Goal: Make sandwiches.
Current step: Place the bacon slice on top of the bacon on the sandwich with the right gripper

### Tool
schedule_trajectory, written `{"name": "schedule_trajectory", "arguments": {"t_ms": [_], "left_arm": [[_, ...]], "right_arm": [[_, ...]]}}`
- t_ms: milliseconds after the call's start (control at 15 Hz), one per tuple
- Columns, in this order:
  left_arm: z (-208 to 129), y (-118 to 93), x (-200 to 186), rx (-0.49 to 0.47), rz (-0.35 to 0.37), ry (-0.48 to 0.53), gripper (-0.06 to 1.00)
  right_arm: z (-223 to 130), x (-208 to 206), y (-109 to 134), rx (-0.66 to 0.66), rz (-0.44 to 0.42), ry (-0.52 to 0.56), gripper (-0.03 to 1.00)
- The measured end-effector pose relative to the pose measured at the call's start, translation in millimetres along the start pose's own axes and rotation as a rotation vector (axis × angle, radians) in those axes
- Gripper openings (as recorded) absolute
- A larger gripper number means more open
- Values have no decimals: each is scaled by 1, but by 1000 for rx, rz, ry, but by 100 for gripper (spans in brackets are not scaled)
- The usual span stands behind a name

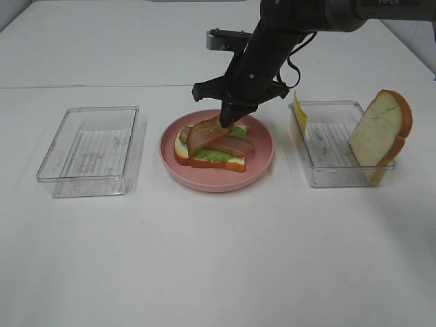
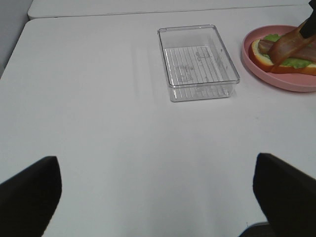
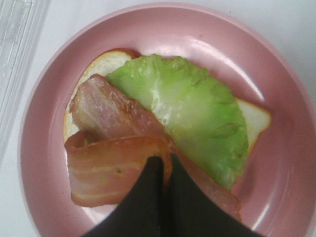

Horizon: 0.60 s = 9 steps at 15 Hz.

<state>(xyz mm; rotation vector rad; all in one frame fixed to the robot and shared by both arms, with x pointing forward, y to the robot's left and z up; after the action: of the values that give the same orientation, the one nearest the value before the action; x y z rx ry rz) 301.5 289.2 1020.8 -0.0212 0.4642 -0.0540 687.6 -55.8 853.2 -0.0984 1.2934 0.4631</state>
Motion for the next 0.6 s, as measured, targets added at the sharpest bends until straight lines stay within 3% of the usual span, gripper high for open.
{"name": "schedule_trajectory", "arguments": {"t_ms": [600], "left_arm": [[0, 0, 0, 0, 0, 0, 97]], "right_arm": [[1, 0, -8, 2, -49, -7, 2]]}}
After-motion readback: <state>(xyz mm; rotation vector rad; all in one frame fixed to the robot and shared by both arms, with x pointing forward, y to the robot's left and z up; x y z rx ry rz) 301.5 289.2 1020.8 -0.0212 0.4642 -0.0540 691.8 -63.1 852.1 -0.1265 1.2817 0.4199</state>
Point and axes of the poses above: a point on each arm's last joint axis where the gripper is mounted, x pointing out along that axis toward the gripper, y along the wrist's bending axis when the last joint is at zero, z = x × y, the point moved 8 cm from there along x, pointing out along that axis toward the gripper, and after that the axes turned 1 degree about x, right-handed, at the moved point
